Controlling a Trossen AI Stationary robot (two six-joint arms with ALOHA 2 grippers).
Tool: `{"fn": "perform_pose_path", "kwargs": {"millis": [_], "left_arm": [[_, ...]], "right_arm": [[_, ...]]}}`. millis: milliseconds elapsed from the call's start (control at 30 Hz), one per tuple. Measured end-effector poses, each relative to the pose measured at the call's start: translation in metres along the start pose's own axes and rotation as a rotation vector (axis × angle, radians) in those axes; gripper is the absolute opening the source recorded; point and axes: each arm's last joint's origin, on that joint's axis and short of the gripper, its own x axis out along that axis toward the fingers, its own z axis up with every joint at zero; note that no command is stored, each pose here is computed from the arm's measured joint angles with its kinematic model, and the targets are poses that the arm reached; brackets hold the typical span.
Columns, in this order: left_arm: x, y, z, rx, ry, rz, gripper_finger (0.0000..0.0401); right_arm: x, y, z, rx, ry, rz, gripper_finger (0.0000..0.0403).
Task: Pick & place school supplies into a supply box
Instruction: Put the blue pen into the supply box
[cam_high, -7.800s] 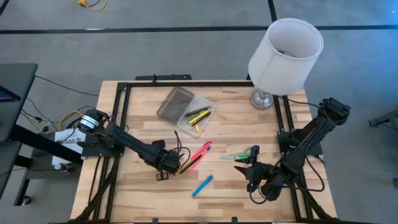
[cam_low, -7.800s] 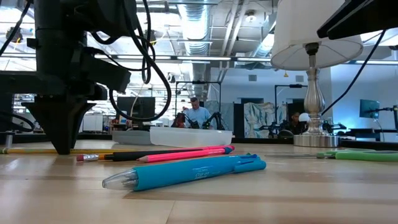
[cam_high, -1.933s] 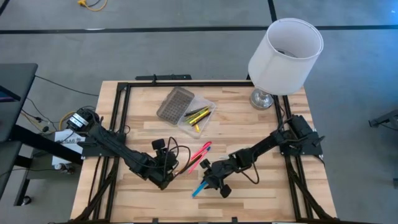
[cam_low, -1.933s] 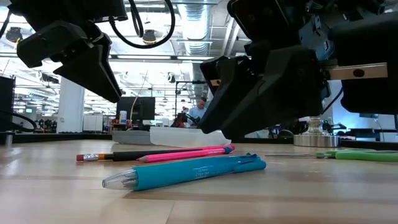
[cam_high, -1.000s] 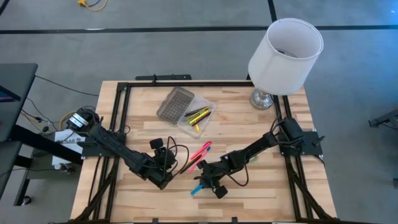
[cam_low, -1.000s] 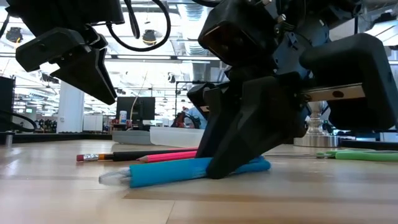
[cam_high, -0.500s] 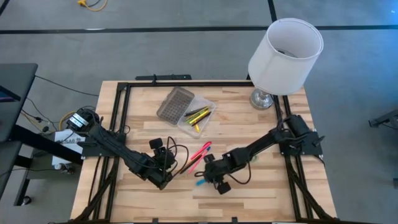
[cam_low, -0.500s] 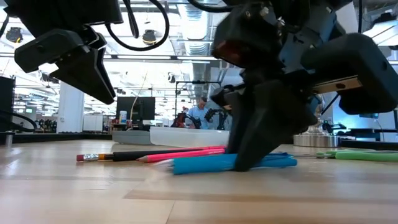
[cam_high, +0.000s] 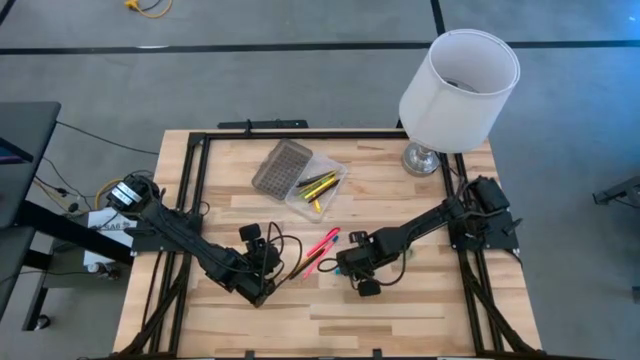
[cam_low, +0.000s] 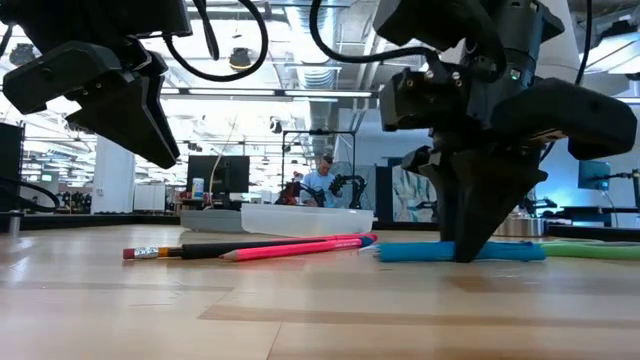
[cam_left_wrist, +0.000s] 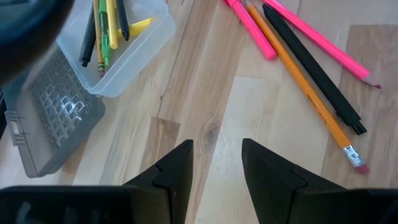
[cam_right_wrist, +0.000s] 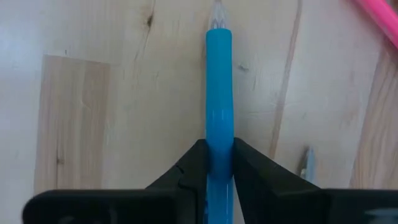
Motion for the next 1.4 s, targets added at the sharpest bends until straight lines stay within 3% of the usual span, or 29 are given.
{"fn": "perform_pose_path", "kwargs": {"millis": [467, 767, 1000, 1233, 1400], "left_arm": [[0.0, 0.0, 0.0, -0.001, -0.001, 0.001, 0.0132], [0.0, 0.0, 0.0, -0.001, -0.001, 0.001, 0.0132], [0.0, 0.0, 0.0, 0.001, 0.0, 0.002, 0.0132], [0.0, 0.001, 0.0, 0.007, -0.001, 0.013, 0.0132], [0.0, 0.001, 0.0, 0.007, -0.003, 0.015, 0.0132]], "right_arm": [[-0.005, -0.001, 0.004, -0.014, 0.024, -0.001, 0.0062], [-0.008, -0.001, 0.009, -0.101, 0.011, -0.006, 0.0027], [-0.009, -0.003, 0.01, -0.101, 0.008, -0.012, 0.0045], [-0.009, -0.005, 0.01, -0.167, 0.002, -0.089, 0.0027], [-0.01, -0.007, 0.011, -0.185, -0.003, -0.169, 0.0038]]}}
